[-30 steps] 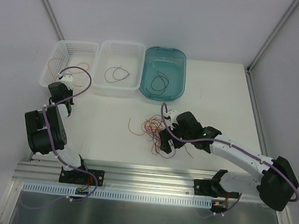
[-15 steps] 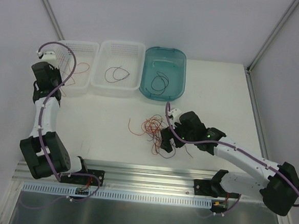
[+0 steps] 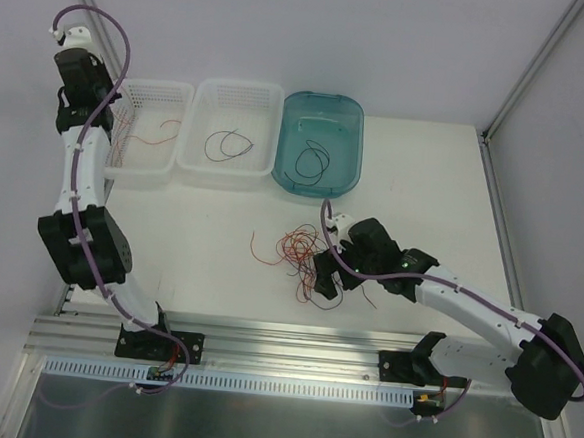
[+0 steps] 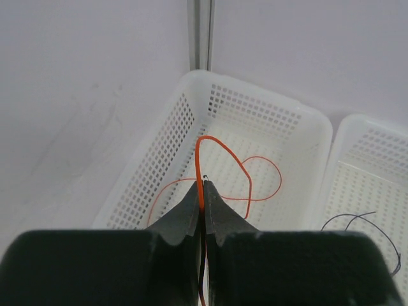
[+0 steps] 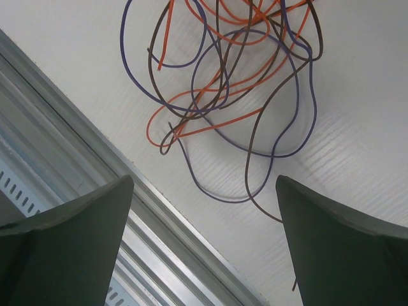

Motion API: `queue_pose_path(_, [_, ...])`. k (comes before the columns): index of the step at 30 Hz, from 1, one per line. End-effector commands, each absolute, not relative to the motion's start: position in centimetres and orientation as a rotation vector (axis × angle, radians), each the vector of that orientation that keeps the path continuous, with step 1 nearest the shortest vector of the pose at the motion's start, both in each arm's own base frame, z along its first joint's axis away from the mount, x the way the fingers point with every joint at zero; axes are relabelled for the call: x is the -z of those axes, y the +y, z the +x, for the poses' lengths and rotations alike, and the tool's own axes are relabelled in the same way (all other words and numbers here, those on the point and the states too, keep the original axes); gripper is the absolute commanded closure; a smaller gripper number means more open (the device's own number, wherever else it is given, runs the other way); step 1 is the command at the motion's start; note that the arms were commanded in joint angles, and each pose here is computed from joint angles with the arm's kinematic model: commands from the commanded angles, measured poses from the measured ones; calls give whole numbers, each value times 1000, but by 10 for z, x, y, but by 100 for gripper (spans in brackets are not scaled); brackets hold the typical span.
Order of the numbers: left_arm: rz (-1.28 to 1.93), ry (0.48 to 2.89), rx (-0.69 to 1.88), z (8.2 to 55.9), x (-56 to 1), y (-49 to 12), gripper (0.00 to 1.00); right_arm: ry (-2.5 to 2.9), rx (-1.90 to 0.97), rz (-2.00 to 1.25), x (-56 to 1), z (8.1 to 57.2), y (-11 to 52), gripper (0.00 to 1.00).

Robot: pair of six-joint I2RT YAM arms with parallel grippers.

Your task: Untangle the cables

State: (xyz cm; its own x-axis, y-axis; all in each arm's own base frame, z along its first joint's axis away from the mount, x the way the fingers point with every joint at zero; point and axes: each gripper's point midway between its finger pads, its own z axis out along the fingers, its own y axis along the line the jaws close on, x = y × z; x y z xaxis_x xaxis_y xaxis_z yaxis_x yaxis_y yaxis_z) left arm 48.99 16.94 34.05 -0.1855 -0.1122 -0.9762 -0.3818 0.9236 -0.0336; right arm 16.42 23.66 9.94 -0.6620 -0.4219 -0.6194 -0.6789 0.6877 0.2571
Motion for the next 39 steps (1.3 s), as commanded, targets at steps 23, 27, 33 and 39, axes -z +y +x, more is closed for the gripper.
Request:
queue_pose_path(23, [-375, 1908, 174, 503, -279, 69, 6, 2400, -511, -649, -116, 180, 216, 0])
queue_pose_path(27, [-213, 1915, 265, 453, -288, -15, 1, 2433, -518, -590, -111, 181, 216, 0])
queue_pose_path(33, [-141, 2022, 485, 359, -237, -109, 1, 2417, -529, -575, -107, 189, 222, 3])
queue_pose_path(39, [-43, 2193, 638, 280, -166, -182, 1, 2462, -459, -513, -79, 197, 219, 13])
